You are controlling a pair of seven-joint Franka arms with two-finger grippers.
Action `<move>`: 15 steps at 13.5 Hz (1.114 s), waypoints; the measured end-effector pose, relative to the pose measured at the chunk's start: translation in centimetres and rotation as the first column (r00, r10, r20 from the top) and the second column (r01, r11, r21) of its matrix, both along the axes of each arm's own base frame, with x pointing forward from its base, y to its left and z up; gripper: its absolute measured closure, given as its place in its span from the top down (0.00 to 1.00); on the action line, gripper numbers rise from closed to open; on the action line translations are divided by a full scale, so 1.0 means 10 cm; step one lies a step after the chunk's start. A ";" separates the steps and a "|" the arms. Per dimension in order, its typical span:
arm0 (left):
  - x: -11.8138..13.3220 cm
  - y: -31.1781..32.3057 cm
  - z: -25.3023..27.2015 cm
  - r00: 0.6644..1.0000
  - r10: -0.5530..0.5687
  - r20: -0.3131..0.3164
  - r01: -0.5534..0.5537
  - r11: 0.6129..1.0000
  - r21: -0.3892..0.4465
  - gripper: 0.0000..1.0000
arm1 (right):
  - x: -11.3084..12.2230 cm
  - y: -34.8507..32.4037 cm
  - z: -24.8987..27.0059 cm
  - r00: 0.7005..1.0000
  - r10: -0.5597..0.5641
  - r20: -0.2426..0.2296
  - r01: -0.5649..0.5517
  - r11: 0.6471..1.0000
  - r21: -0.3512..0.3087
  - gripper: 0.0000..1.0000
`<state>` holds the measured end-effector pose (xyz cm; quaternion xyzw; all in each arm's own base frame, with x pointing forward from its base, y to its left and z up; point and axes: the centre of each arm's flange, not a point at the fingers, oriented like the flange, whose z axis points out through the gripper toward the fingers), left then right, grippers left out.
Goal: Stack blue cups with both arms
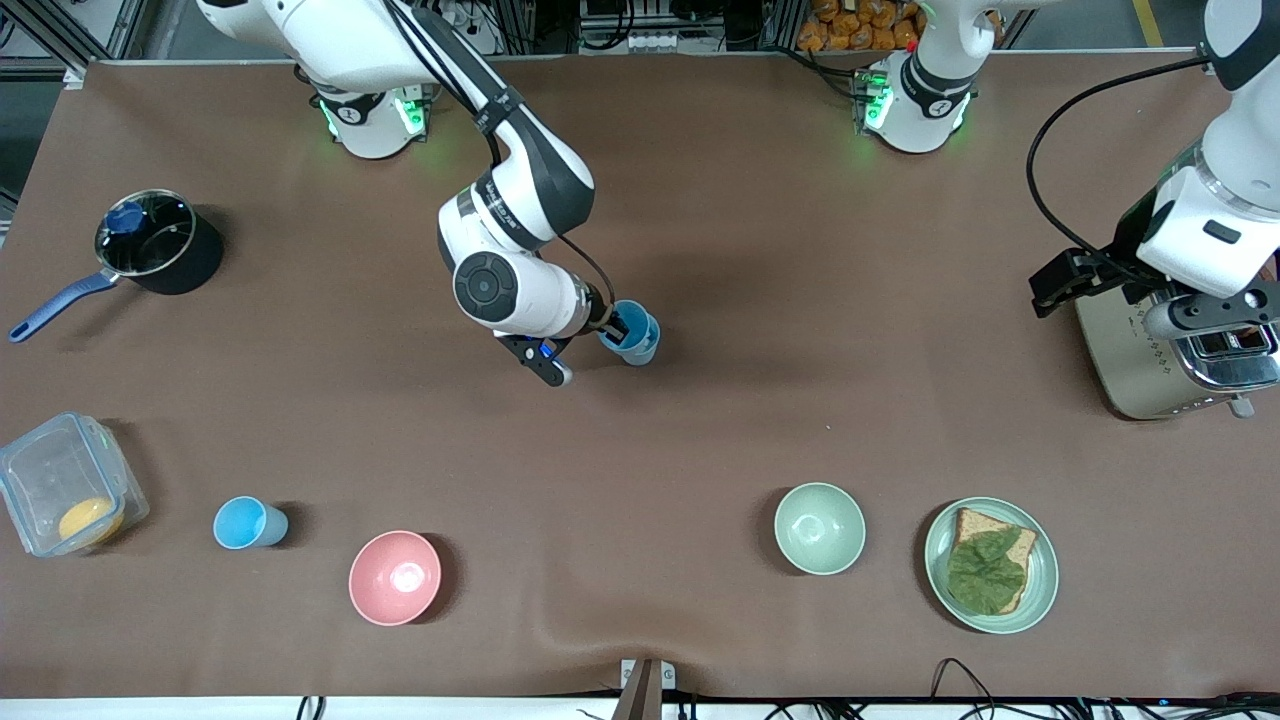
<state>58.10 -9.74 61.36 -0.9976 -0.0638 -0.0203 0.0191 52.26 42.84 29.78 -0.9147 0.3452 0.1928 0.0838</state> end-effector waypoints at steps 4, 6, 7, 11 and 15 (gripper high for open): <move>-0.01 0.00 -0.01 1.000 0.002 -0.008 -0.003 1.000 -0.012 1.00 | -0.07 0.08 -0.07 1.000 0.015 -0.004 -0.016 1.000 -0.006 0.04; -0.01 0.02 -0.02 1.000 0.007 -0.018 -0.007 1.000 -0.021 1.00 | -0.09 0.10 -0.09 1.000 0.022 -0.005 -0.022 1.000 -0.010 0.07; -0.01 0.03 -0.02 1.000 0.010 -0.018 -0.010 1.000 -0.021 1.00 | -0.09 0.10 -0.10 1.000 0.005 -0.010 -0.005 1.000 -0.017 0.07; 0.01 0.17 -0.02 0.999 0.038 -0.021 -0.039 0.998 -0.042 1.00 | 0.03 0.01 -0.03 0.997 -0.039 0.063 0.047 0.989 -0.142 0.50; 0.02 0.17 -0.02 0.999 0.037 -0.015 -0.038 0.998 -0.044 1.00 | 0.29 -0.60 0.10 0.989 0.147 0.018 -0.139 0.963 -0.231 0.97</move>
